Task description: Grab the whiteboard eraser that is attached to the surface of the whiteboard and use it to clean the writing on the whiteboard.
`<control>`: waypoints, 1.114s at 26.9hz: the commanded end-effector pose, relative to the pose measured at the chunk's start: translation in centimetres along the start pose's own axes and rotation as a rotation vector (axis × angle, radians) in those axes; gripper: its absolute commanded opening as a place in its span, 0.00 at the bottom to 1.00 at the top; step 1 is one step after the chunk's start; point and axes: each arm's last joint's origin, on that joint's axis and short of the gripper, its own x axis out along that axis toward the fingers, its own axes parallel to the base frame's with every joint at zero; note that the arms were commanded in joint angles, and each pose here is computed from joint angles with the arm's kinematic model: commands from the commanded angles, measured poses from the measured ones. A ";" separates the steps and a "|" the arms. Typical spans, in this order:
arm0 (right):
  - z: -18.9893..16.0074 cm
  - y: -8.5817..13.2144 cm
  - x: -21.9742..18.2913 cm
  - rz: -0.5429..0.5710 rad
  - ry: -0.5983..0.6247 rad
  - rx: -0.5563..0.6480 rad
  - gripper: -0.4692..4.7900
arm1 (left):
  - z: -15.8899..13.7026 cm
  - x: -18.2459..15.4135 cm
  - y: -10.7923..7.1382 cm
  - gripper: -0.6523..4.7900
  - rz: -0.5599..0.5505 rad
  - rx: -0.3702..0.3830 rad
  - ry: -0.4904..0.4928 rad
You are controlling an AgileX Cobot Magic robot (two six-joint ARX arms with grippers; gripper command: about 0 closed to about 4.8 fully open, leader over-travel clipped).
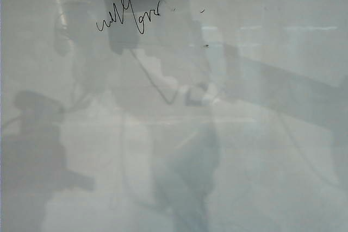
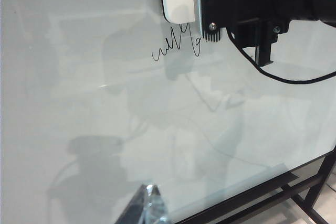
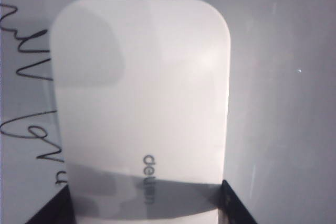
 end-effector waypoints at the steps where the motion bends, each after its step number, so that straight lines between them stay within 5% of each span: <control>1: 0.1 0.3 0.1 0.021 0.021 0.023 0.43 | 0.3 -0.1 0.0 0.12 0.004 0.008 -0.027; 12: 3.9 8.9 4.3 0.166 0.046 -0.047 0.43 | 0.4 -0.1 0.0 0.12 0.005 0.011 -0.031; 17: 3.3 6.9 3.4 0.088 0.184 -0.058 0.43 | 0.4 -0.1 0.0 0.12 0.005 0.013 -0.036; 24: 1.2 1.0 0.9 -0.060 0.172 0.066 0.43 | 0.5 -0.1 0.0 0.12 0.005 0.018 -0.048; 30: 2.8 4.2 2.4 0.020 0.100 0.019 0.43 | 0.5 -0.1 0.0 0.12 0.005 0.018 -0.048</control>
